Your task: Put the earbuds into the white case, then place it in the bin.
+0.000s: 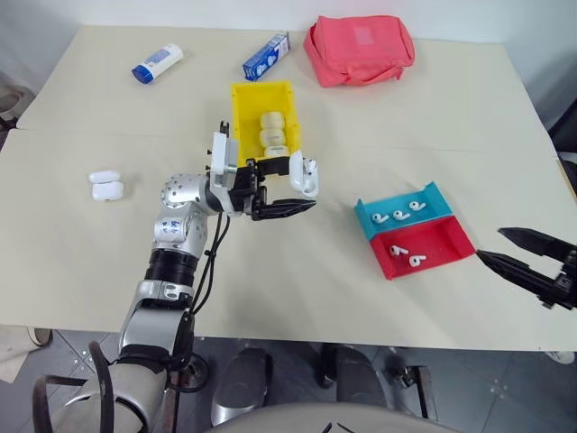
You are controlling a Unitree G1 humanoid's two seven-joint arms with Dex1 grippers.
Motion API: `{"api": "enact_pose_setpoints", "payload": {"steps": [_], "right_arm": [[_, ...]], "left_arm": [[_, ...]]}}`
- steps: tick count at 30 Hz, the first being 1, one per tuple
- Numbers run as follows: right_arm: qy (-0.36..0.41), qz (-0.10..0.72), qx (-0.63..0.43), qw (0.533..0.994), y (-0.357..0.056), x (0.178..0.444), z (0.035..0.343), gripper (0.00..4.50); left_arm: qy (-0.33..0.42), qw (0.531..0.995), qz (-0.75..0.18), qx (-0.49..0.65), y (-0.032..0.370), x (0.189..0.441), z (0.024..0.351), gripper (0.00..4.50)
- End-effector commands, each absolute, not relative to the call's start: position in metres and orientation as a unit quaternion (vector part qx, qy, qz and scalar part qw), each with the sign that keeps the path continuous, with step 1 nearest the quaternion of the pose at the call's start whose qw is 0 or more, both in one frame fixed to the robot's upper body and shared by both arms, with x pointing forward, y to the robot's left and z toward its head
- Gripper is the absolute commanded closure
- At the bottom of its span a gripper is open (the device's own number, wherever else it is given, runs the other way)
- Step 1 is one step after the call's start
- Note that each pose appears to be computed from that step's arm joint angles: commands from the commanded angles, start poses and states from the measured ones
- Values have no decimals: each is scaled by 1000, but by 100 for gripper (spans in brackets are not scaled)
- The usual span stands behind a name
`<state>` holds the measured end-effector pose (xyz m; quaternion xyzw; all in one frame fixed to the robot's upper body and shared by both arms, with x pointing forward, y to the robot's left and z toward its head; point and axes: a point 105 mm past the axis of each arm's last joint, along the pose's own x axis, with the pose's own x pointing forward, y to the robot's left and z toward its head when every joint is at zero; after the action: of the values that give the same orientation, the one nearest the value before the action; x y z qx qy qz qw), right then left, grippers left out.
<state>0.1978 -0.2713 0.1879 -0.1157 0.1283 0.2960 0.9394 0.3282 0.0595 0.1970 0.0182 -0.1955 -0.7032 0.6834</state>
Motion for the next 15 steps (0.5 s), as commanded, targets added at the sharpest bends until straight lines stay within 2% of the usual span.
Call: {"api": "enact_pose_setpoints", "payload": {"steps": [1,4,9,12,15], "right_arm": [[118,297,-136,938,-268,197,195,170],[120,308,-143,933,-263,205,196,170],[124,353,-176,910,-248,236,203,170],[155,375,-199,892,-241,258,201,170],[181,400,-225,870,-236,270,200,170]], "left_arm": [[-218,684,-695,29,60,331,209,171],[-219,686,-694,30,60,331,209,171],[-224,693,-685,30,59,330,209,171],[-226,694,-683,31,59,326,205,171],[-229,694,-682,31,58,321,203,171]]}}
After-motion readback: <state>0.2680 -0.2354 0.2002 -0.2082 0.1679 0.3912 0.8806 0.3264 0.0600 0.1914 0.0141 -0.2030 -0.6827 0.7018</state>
